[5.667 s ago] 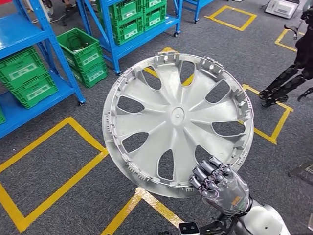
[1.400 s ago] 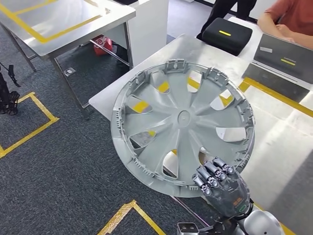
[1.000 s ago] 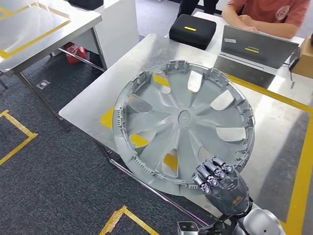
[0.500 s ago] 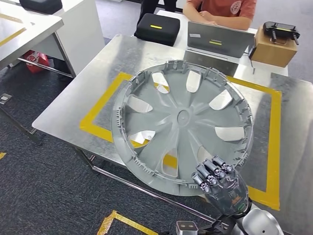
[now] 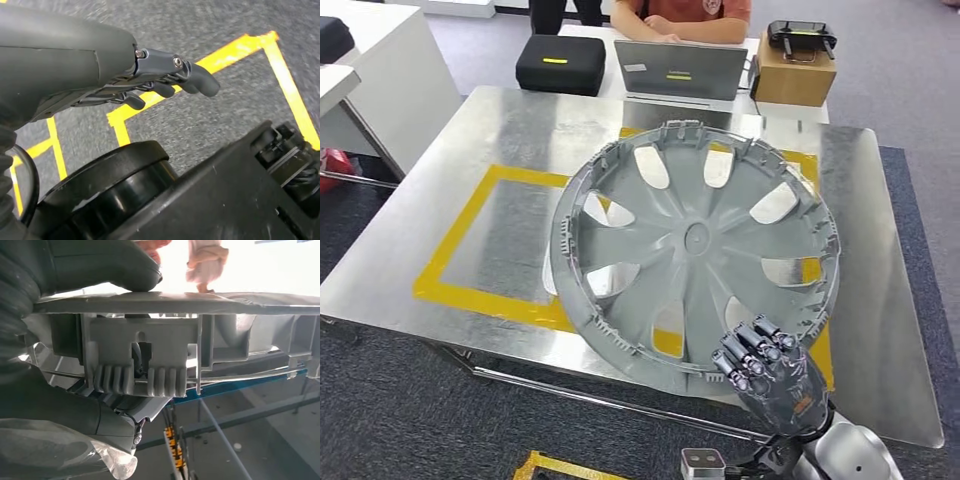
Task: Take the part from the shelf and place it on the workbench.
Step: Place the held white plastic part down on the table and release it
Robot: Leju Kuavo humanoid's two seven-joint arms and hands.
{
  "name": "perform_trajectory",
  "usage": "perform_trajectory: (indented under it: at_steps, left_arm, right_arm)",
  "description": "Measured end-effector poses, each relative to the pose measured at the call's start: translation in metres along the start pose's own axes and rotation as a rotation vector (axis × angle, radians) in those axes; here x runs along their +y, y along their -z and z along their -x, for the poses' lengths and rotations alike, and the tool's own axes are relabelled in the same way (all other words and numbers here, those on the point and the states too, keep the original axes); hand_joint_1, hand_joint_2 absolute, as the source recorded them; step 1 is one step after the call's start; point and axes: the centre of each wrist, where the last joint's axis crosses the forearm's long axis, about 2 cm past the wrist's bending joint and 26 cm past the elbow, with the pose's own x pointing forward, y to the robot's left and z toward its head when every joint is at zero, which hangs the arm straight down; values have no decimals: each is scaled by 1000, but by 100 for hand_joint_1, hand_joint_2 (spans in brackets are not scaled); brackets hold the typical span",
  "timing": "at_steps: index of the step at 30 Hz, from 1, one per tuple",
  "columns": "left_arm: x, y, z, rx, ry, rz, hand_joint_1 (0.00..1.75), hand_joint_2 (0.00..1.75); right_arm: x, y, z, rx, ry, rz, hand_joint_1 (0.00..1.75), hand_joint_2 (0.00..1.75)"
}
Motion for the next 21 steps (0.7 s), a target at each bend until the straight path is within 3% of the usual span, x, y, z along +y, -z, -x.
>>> perform_trajectory:
  at_steps: [21]
  left_arm:
    - [-3, 0, 2, 3, 6, 5, 0, 175]
  right_arm:
    - [2, 2, -2, 20, 9, 3, 168, 175]
